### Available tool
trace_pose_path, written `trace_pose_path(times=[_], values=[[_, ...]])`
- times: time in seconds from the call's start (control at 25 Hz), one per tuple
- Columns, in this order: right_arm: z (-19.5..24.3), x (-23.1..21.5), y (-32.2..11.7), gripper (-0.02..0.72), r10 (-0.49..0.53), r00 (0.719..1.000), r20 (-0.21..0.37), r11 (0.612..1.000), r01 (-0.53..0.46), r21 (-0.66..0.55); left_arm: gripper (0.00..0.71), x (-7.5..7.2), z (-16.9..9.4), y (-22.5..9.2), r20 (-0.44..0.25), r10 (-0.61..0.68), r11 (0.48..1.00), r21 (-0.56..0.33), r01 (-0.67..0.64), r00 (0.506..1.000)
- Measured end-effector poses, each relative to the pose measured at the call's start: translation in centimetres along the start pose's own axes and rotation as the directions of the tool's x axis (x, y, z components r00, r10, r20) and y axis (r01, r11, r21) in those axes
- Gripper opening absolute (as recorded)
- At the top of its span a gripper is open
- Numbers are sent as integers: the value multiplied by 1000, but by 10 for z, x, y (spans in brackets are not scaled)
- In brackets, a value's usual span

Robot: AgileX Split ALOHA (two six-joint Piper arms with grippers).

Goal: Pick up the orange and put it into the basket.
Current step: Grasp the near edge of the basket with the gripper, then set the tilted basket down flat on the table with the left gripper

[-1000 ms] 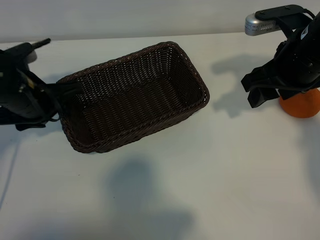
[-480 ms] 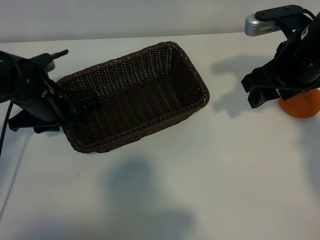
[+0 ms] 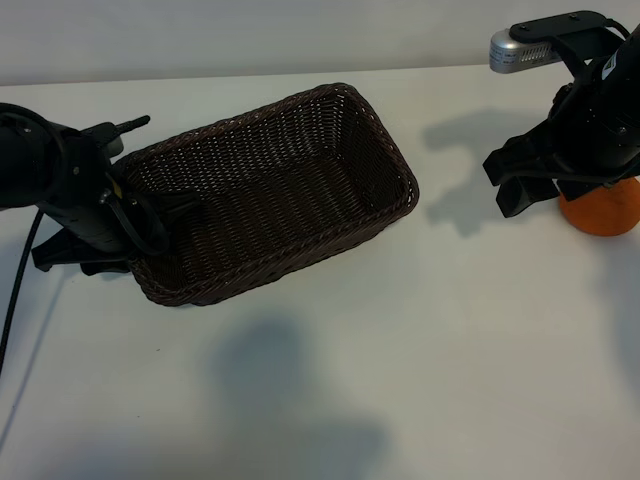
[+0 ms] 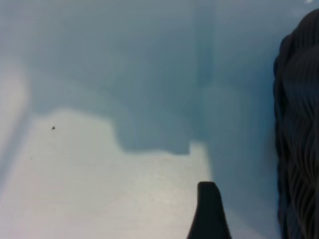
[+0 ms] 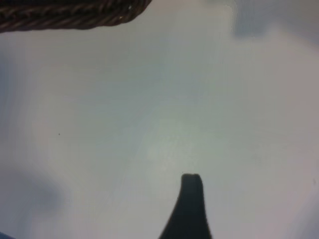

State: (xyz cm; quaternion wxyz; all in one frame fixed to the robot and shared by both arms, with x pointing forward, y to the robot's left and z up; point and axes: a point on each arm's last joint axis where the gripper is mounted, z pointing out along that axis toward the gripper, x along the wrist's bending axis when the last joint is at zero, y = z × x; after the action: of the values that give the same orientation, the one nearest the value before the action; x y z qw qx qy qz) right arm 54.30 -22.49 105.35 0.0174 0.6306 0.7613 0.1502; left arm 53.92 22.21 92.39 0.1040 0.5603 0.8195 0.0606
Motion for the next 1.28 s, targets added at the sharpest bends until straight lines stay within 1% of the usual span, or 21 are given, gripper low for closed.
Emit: trace_pose_path(times=[0.08,0.12,0.16,0.24,0.32,0.36,0.4,0.64,0.76,0.92,1.12,1.28], values=[[0,0,0,595,0,1000,0,1000,0,1,513,-1,0,0,7,-4,1000,-4,4,1000],[0,0,0,595,0,1000,0,1000,0,1,492,-1,0,0,7,-4,1000,-4,4,1000],[0,0,0,595,0,1000,0,1000,0,1,455,-1,0,0,8,-4,1000,-4,4,1000],[0,0,0,595,0,1000,0,1000,0,1,358,-1,0,1,12,-4,1000,-10,4,1000],[0,0,0,595,0,1000,0,1000,0,1,231,-1,0,2,19,-7,1000,-17,8,1000],[0,0,0,595,0,1000,0,1000,0,1,181,-2,0,2,25,-13,1000,-20,14,1000],[0,0,0,595,0,1000,0,1000,0,1,170,-2,0,3,32,-17,1000,-25,18,999],[0,0,0,595,0,1000,0,1000,0,2,170,-4,0,3,49,-20,999,-25,22,999],[0,0,0,595,0,1000,0,1000,0,2,163,-6,-4,2,81,0,1000,-28,2,997],[0,0,0,595,-2,1000,1,1000,2,3,154,-7,-18,5,160,23,999,-44,-16,987],[0,0,0,595,-4,1000,1,1000,4,3,152,0,-27,9,241,71,997,-24,-67,968],[0,0,0,595,-4,1000,1,1000,4,3,152,2,-37,12,336,86,996,-23,-83,938]])
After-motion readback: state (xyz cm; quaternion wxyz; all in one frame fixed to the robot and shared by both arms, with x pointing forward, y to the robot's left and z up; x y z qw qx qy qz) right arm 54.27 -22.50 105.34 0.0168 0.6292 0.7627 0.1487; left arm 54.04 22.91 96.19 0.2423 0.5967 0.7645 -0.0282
